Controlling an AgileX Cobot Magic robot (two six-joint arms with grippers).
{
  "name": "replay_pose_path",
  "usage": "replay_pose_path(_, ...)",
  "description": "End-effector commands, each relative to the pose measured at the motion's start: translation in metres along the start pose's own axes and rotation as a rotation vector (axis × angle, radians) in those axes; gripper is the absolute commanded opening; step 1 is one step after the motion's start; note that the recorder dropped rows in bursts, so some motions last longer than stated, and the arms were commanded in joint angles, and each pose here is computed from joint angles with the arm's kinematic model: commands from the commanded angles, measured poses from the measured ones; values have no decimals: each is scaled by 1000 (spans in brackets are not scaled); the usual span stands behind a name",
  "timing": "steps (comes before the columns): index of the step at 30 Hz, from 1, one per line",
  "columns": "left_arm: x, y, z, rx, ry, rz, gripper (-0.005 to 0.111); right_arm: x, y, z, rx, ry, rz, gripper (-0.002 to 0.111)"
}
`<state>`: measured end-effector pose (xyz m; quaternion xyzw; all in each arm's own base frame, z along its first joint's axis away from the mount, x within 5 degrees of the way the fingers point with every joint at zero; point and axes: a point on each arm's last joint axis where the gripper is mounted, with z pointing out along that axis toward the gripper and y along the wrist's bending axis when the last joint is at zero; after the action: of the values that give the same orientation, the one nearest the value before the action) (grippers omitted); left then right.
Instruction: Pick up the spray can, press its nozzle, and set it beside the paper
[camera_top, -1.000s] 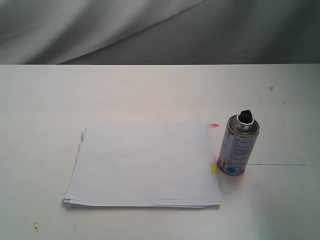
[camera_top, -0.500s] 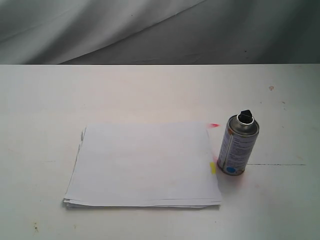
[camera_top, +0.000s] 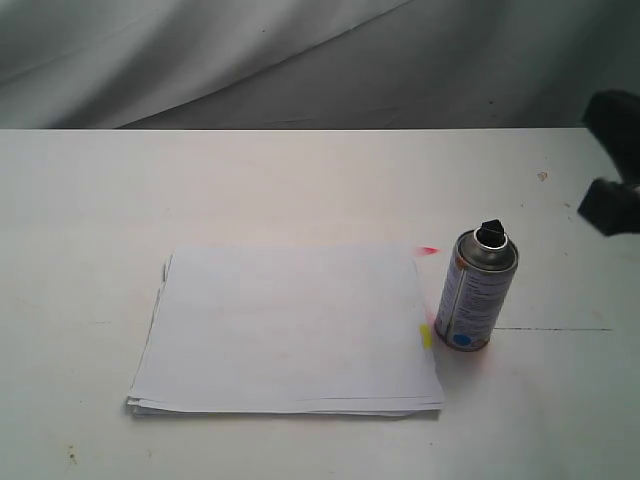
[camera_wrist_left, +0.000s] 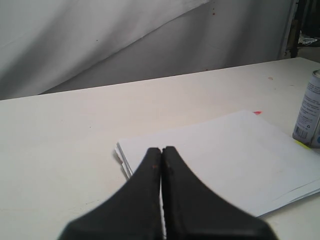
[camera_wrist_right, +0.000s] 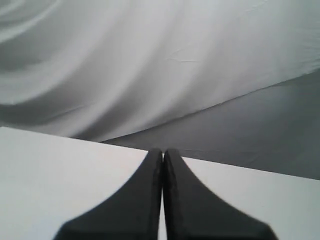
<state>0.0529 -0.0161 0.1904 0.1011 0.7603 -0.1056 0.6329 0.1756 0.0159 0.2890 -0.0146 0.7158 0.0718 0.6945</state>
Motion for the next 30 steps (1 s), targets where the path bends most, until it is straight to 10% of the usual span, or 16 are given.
replay_pose_path(1,1,0,0,6,1,-6,0,32,4,10,-41,61,-27,0)
replay_pose_path(30,1,0,0,6,1,-6,0,140,-7,-4,3,319,-74,0)
